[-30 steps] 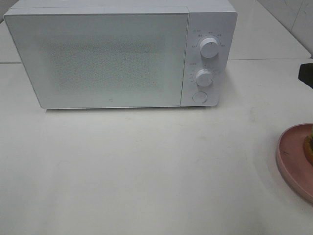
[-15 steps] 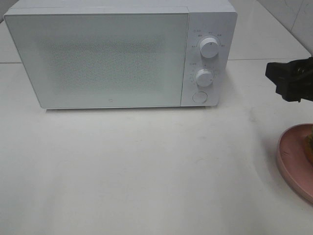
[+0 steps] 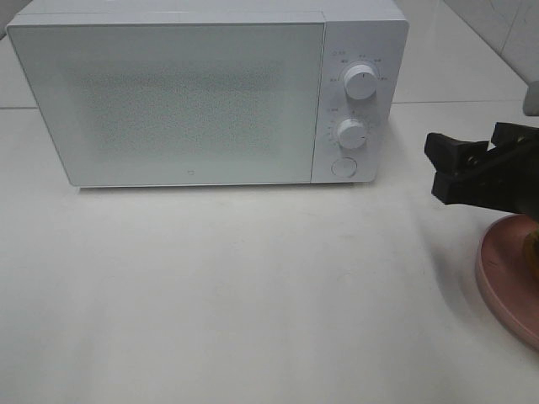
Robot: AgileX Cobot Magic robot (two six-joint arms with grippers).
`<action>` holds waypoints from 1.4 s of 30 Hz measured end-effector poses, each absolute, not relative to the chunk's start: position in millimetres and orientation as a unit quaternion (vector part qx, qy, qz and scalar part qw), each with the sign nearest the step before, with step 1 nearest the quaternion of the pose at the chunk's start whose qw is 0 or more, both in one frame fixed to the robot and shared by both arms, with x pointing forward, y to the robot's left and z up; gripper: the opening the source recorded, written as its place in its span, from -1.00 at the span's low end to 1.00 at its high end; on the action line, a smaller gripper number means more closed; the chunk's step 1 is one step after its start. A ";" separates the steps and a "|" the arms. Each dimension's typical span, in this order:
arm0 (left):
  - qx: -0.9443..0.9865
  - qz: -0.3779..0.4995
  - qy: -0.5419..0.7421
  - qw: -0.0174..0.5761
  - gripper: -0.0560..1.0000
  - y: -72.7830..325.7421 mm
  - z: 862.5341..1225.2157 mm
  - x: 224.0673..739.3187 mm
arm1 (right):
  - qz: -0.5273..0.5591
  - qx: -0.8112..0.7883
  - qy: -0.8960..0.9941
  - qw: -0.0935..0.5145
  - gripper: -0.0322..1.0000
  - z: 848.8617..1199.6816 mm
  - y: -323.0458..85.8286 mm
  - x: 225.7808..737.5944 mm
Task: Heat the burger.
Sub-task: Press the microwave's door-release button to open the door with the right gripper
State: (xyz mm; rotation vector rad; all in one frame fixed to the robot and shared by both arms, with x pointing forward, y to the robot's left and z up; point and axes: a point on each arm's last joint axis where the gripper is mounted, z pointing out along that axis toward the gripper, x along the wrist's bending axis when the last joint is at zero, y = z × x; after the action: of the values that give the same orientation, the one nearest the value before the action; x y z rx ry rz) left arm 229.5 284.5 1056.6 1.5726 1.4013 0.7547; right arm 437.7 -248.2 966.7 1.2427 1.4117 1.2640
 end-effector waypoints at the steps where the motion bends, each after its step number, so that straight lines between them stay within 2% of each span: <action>1: 0.632 0.303 0.563 0.437 0.97 284.5 1056.6 229.5 | 0.502 0.496 0.565 0.428 0.49 964.3 -244.9 437.9; 18: 0.632 0.303 0.563 0.437 0.97 284.5 1056.6 229.5 | 0.467 0.521 0.563 0.440 0.49 925.8 -200.6 426.9; 27: 0.632 0.303 0.563 0.437 0.97 284.5 1056.6 229.5 | 0.467 0.519 0.572 0.430 0.49 917.7 -176.0 428.5; 34: 0.632 0.303 0.563 0.437 0.97 284.5 1056.6 229.5 | 0.466 0.523 0.571 0.428 0.49 914.5 -172.8 429.6; 40: 0.632 0.303 0.563 0.437 0.97 284.5 1056.6 229.5 | 0.488 0.559 0.537 0.401 0.47 914.1 -173.5 429.7; 42: 0.632 0.303 0.563 0.437 0.97 284.5 1056.6 229.5 | 0.509 0.587 0.506 0.375 0.41 914.2 -173.6 429.7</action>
State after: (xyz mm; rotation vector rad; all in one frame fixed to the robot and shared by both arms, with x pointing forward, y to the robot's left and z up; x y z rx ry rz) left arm 229.5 284.5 1056.6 1.5726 1.4013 0.7547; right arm 429.7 -173.6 914.2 1.5033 1.2942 1.3037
